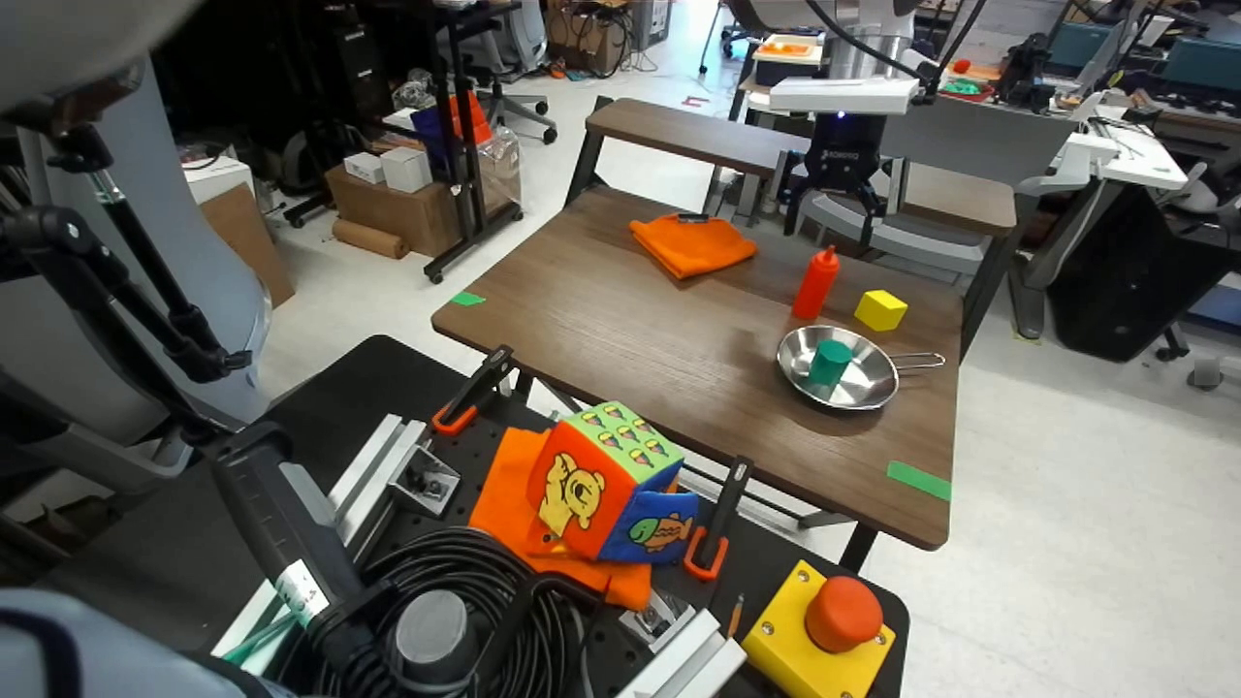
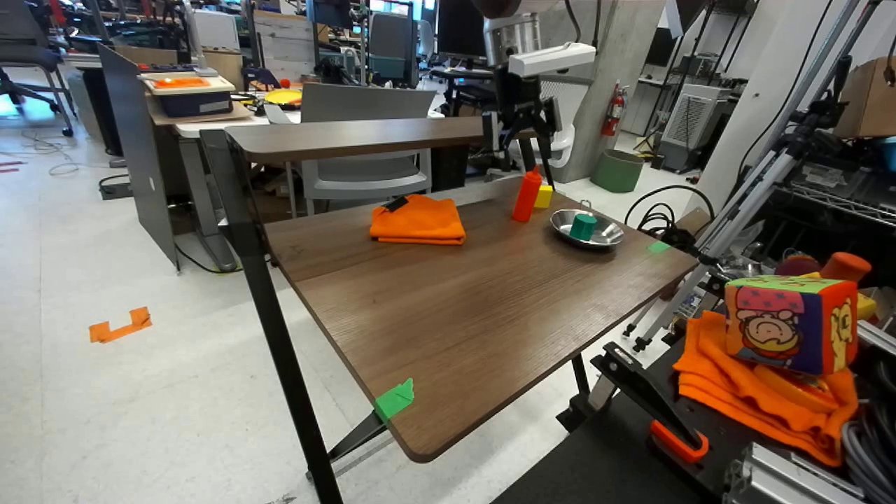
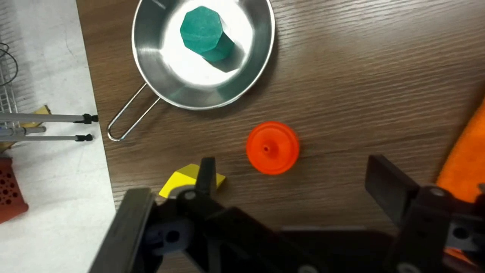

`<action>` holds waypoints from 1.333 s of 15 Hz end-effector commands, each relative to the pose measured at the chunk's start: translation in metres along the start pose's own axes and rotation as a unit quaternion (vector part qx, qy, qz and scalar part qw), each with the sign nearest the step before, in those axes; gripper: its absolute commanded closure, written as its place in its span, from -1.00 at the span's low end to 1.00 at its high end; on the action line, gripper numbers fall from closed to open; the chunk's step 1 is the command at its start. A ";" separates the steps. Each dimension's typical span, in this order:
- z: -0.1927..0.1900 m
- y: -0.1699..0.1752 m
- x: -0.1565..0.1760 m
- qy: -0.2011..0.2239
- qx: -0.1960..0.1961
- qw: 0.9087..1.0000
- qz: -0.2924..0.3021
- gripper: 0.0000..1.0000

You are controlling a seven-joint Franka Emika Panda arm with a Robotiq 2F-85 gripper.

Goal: Move the sauce bottle to the front of the table

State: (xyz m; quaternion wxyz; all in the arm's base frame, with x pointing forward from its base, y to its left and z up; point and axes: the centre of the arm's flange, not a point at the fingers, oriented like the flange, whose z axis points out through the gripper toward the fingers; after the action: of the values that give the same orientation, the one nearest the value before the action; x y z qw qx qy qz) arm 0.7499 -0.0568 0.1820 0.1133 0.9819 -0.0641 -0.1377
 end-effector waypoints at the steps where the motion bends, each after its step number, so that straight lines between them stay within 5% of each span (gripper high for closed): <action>1: 0.010 -0.005 0.037 -0.027 -0.029 0.999 -0.005 -1.00; 6: 0.035 -0.006 0.040 -0.060 -0.042 0.997 -0.005 -1.00; 7: 0.037 -0.006 0.041 -0.064 -0.043 0.997 -0.005 -0.50; 8: 0.039 -0.007 0.042 -0.066 -0.043 0.997 -0.004 -0.47; 15: 0.027 -0.006 0.040 -0.044 -0.053 0.998 -0.002 0.64; 20: -0.014 -0.001 0.014 0.004 -0.062 0.998 -0.028 0.77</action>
State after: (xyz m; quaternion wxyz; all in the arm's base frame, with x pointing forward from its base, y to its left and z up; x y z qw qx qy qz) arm 0.7608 -0.0608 0.1618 0.1658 0.9702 -0.0583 -0.1669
